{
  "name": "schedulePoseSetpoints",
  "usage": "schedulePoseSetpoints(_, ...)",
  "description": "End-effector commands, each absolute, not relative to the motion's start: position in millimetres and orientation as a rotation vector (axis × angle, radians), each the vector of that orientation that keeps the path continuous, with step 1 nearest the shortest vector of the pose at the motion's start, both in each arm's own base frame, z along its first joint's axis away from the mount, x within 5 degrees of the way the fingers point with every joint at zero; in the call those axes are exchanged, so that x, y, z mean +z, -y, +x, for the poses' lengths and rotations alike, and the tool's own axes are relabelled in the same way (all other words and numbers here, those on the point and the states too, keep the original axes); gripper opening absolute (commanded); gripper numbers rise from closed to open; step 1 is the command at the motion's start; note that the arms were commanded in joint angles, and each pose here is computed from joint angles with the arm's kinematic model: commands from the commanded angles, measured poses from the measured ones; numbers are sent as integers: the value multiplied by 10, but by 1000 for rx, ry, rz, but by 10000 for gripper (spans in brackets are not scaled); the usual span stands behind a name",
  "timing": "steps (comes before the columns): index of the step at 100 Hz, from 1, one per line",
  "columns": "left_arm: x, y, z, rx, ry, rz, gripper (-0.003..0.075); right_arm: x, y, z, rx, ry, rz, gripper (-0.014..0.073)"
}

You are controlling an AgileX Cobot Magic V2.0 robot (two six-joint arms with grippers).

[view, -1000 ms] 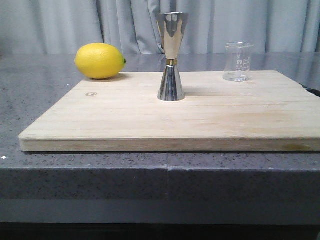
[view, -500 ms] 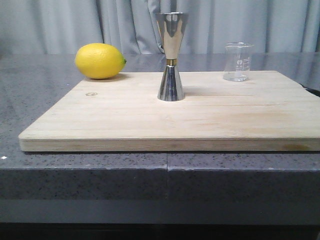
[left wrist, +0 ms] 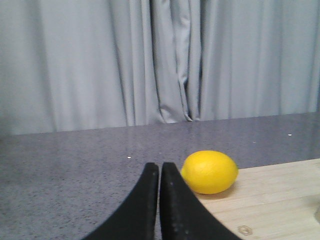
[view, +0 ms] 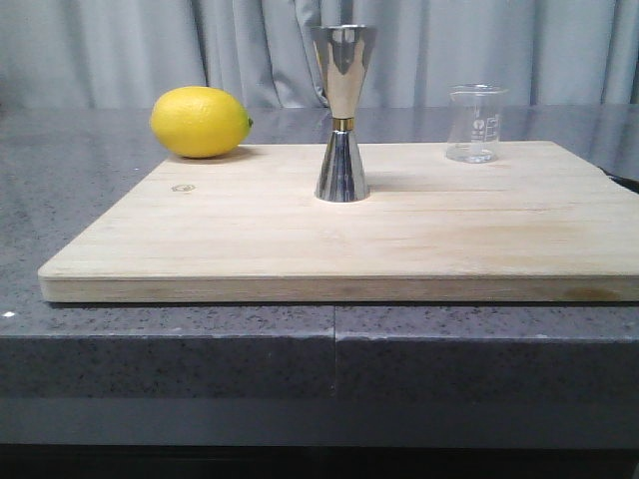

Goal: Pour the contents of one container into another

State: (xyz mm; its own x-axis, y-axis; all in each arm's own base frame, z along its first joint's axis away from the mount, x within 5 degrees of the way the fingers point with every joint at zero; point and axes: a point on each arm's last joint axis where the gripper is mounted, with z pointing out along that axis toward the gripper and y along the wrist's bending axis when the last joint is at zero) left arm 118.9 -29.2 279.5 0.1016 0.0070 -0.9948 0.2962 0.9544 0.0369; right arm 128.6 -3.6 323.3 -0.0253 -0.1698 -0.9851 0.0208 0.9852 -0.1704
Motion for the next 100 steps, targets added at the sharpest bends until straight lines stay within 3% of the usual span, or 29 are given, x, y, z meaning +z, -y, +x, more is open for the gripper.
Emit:
schedulePoseSetpoints(1,2843,279,1148,-175,-1365,242,-21,3370,0,1274,-128,-1507,-142,-67)
schedulePoseSetpoints(50,2301,142,708,-97,-1362,174,-21,3370,0,1274,-128,-1507,-142,-67)
schedulePoseSetpoints(100,2128,76,560,-82,-1414,115,-21,3370,0,1274,-128,-1507,-142,-67)
